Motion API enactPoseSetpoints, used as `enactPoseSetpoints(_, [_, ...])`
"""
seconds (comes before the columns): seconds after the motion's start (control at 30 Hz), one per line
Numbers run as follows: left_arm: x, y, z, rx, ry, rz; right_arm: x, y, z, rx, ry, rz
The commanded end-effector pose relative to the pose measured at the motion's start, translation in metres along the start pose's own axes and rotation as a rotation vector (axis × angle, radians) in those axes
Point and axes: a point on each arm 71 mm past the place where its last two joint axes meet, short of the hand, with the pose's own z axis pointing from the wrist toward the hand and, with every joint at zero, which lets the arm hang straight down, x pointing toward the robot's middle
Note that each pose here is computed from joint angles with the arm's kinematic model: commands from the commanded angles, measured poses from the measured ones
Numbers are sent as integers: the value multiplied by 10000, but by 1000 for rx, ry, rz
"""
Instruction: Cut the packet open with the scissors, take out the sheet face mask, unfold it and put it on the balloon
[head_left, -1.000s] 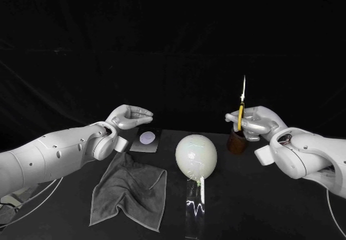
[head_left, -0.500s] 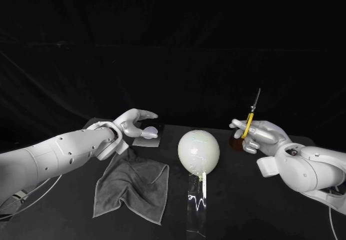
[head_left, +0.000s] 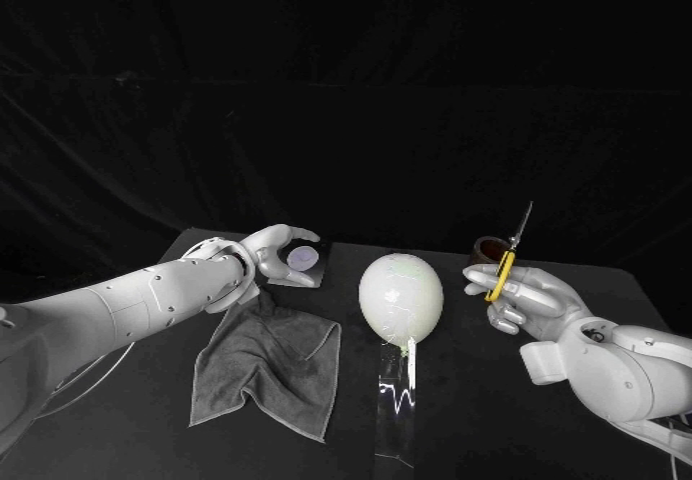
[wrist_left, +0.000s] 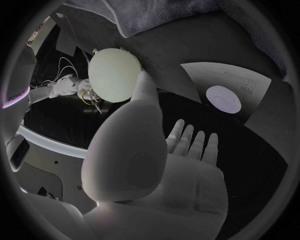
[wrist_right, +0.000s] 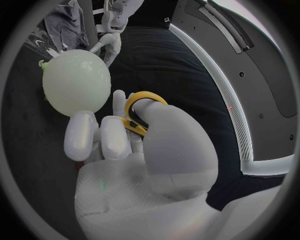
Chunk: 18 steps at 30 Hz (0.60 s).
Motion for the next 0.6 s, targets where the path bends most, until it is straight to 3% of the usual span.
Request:
enactPoseSetpoints(0.03, [37,16,40,-15,41,63,11,18,-37,-37,-8,22])
enactPoseSetpoints(0.2, [64,63,95,-44,54,77,37,6,-83,-36,-6,26])
enactPoseSetpoints(0.6, [29,134,160,-63,4,64,21,6,-196,-35,-8,10])
